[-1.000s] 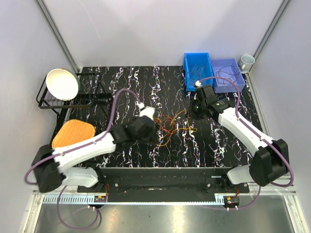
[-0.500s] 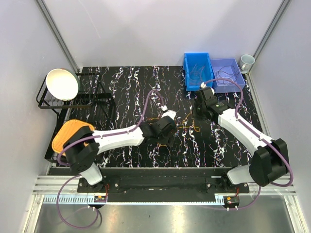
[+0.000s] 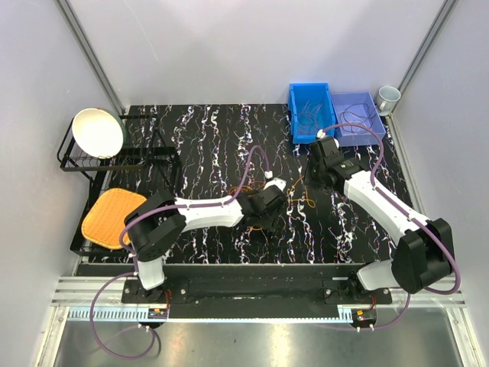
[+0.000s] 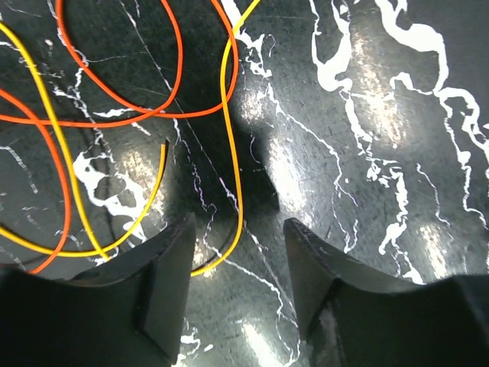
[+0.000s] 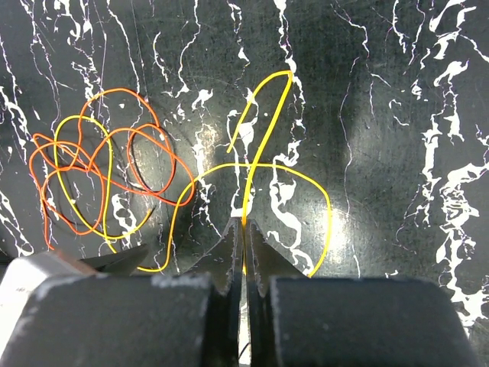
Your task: Untangle the cables
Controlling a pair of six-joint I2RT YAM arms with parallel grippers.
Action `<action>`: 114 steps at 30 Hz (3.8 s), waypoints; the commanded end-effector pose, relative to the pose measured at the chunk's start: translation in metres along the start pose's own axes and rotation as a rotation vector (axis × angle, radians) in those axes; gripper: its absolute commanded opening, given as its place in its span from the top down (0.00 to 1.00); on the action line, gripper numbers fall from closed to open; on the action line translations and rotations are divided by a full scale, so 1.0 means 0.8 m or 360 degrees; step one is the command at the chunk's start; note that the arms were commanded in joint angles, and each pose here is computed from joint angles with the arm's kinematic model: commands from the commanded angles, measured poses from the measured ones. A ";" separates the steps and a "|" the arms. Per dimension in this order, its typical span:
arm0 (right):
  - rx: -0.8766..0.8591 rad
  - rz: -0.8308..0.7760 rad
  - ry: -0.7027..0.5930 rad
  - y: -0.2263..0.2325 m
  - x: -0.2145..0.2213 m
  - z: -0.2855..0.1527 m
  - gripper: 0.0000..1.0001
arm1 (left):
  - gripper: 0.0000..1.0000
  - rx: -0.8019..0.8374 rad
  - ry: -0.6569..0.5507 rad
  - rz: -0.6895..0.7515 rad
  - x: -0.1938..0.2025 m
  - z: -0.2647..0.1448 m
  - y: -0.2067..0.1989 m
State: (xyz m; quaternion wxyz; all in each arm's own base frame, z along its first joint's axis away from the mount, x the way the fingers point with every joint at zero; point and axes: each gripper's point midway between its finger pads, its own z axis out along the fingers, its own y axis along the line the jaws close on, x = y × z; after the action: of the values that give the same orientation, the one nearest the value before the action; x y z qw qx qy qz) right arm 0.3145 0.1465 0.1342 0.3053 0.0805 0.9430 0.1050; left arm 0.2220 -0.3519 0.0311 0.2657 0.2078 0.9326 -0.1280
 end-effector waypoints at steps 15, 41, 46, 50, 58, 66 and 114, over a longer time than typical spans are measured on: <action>-0.0164 -0.0024 -0.0045 0.014 -0.027 -0.016 0.70 | 1.00 0.0042 -0.0202 0.0039 -0.095 -0.075 -0.024; -0.0883 -0.0014 -0.0675 0.078 -0.090 -0.205 0.28 | 1.00 0.0802 -0.1412 -0.0067 -0.359 -0.549 -0.018; -0.1217 -0.0143 -0.0737 0.110 -0.081 -0.238 0.27 | 1.00 0.0873 -0.1445 -0.0009 -0.341 -0.543 -0.022; -0.1458 -0.0281 -0.0762 0.132 -0.069 -0.257 0.21 | 1.00 0.1023 -0.1602 0.0027 -0.327 -0.572 -0.028; -0.1663 -0.0478 -0.0711 0.156 -0.060 -0.254 0.12 | 1.00 0.1086 -0.1454 0.0053 -0.315 -0.544 -0.041; -0.1626 -0.0515 -0.0652 0.160 -0.061 -0.212 0.12 | 1.00 0.1110 -0.1432 0.0067 -0.311 -0.542 -0.044; -0.1763 -0.0523 -0.0537 0.180 -0.028 -0.168 0.39 | 1.00 0.1098 -0.1414 0.0065 -0.314 -0.529 -0.046</action>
State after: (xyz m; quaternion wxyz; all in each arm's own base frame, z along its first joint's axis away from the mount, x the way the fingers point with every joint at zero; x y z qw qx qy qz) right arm 0.2664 0.2541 0.2797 0.4452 -0.2045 0.7049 0.5130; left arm 0.2119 -0.3160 0.5079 0.5327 0.2257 0.6564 -0.4842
